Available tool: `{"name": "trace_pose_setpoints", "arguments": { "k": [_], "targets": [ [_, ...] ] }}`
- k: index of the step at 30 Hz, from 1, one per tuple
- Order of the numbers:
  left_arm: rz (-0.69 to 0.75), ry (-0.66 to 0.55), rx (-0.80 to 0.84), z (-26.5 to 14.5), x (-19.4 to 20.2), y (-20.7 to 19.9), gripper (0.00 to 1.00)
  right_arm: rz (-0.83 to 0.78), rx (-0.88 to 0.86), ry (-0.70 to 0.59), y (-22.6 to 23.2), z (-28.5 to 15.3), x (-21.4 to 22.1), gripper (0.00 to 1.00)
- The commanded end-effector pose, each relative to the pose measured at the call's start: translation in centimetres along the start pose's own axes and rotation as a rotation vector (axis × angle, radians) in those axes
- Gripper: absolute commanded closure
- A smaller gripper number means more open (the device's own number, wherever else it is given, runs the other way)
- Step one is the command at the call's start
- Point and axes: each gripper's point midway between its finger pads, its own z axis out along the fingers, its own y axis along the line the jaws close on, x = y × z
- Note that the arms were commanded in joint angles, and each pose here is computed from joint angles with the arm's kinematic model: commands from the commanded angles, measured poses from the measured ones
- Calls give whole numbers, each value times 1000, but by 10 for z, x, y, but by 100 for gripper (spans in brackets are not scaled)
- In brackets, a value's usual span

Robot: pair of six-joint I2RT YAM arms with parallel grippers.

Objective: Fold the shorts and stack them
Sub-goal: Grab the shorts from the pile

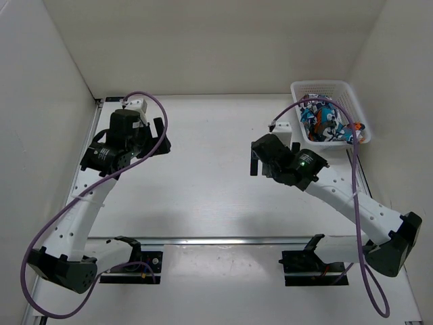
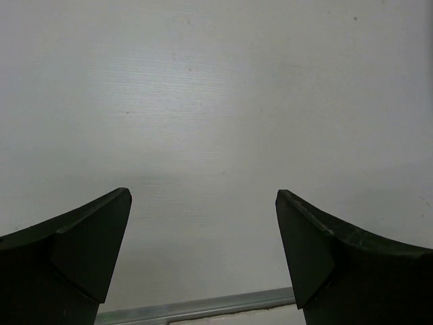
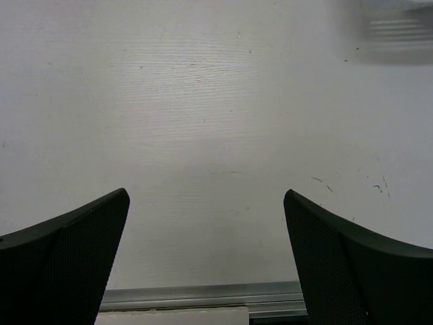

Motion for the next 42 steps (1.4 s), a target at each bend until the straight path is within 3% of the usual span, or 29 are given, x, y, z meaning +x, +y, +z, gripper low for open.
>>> {"name": "trace_pose_setpoints", "arguments": {
  "k": [1,7,11,13,14,19,22,23,27,28,30,31,32,33,34,39,42],
  "targets": [
    [21,10,62,-4,7,-8,1,46,32,-31,-5,-8,-10,1],
    [23,20,28,2,10,-2,1,58,132,-52,-31,-10,-19,1],
    [24,26,13,7,9,-1,1,138,265,-46,-86,6,-50,1],
    [23,33,37,9,6,-7,1,159,204,-27,-96,18,-71,1],
    [38,56,38,15,9,-7,1,222,255,7,-124,34,-77,1],
    [50,98,32,32,9,-10,1,359,286,117,-174,105,-106,1],
    [61,122,24,43,10,-11,1,436,305,86,-206,132,-141,1],
    [61,120,25,44,7,-12,1,453,331,158,-220,161,-128,1],
    [61,158,30,57,11,-16,1,501,341,189,-243,218,-139,1],
    [61,158,30,59,9,-16,1,510,349,240,-250,242,-125,1],
    [61,160,39,60,7,-19,1,544,315,201,-254,254,-141,12],
    [61,169,36,63,9,-19,1,556,294,213,-255,265,-138,29],
    [61,170,36,63,9,-19,1,571,271,192,-252,262,-148,68],
    [61,161,39,62,6,-20,1,587,265,144,-252,245,-166,89],
    [61,161,39,62,6,-20,1,585,264,104,-246,231,-179,100],
    [72,167,21,70,4,-18,1,443,162,-238,-205,120,-275,100],
    [65,167,25,73,-3,-20,1,349,-34,-453,-147,15,-325,100]
  ]
}}
